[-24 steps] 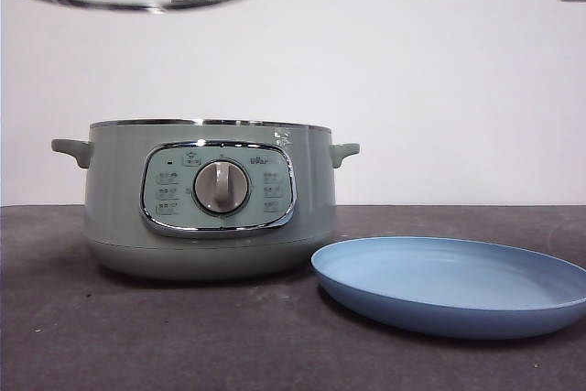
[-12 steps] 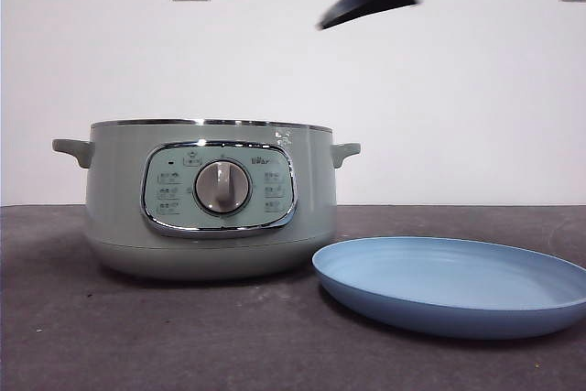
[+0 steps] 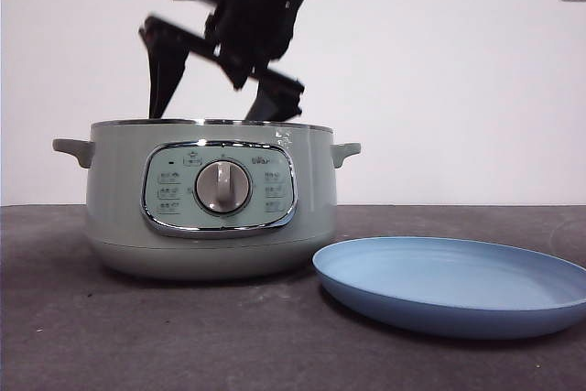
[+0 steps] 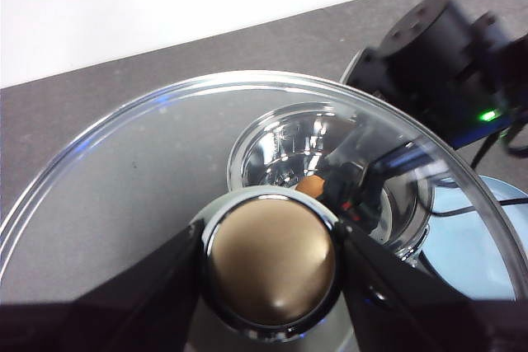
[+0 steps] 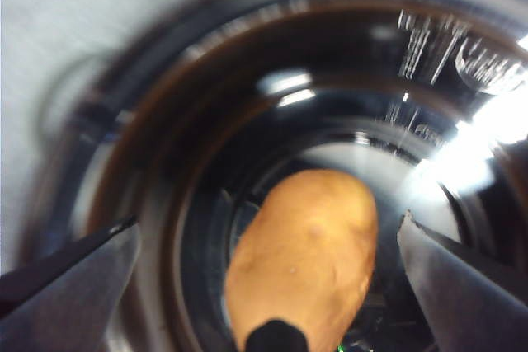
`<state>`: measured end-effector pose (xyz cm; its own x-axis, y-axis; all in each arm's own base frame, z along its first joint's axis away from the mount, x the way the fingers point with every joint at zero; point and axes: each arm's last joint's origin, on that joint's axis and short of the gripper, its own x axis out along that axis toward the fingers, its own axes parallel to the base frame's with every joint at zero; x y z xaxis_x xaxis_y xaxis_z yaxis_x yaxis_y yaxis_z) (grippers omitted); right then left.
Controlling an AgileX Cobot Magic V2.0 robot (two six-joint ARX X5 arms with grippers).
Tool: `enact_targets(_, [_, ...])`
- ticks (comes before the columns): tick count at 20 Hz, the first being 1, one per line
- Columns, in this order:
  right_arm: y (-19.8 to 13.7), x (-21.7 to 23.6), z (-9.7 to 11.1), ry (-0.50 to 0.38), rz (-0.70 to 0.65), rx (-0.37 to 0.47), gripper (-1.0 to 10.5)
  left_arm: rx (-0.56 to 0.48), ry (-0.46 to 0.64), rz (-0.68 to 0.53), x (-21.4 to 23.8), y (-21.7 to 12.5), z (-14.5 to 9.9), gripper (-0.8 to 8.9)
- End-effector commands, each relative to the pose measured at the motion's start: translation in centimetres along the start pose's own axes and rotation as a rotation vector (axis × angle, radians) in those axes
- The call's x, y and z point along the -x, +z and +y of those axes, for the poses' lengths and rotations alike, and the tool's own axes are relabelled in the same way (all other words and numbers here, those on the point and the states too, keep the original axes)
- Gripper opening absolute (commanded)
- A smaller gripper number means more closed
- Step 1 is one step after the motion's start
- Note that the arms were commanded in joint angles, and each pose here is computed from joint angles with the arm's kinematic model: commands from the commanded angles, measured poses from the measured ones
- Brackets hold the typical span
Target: Take the potato out from the steamer,put the potato on the plate,close the lid
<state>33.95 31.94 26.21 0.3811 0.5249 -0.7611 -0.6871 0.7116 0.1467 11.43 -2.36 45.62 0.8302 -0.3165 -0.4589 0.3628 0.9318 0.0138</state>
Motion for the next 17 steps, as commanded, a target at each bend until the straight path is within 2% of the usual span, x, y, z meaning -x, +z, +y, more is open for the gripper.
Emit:
enact_targets(1, [-0.3,-1.6,0.2,-0.027,0.005,0.017,6.0,-0.006,0.008,-0.070,0.9,0.5,-0.1,-0.08])
enact_targets(6, [-1.2,-3.7,-0.1,-0.075,0.045,0.025,5.9,-0.006,0.007,-0.070,0.9,0.5,-0.1,-0.08])
enact_targets(8, [-1.3,-4.0,-0.1,-0.075,0.055,0.024,4.6,-0.006,0.006,-0.070,0.9,0.5,-0.1,-0.08])
enact_targets(10, [-1.5,-4.0,-0.1,-0.076,0.073,0.022,3.9,-0.006,0.006,-0.070,0.9,0.5,-0.1,-0.08])
enact_targets(13, [-1.6,-4.0,-0.1,-0.077,0.079,0.022,1.2,-0.006,0.007,-0.070,0.9,0.5,-0.1,-0.08])
enact_targets(14, [-1.5,-4.0,-0.2,-0.076,0.077,0.027,-0.1,-0.006,0.006,-0.070,0.9,0.5,-0.1,-0.08])
enact_targets(17, [-0.9,-2.6,0.0,-0.075,0.040,0.048,-0.2,-0.006,0.005,-0.070,0.9,0.5,-0.1,-0.08])
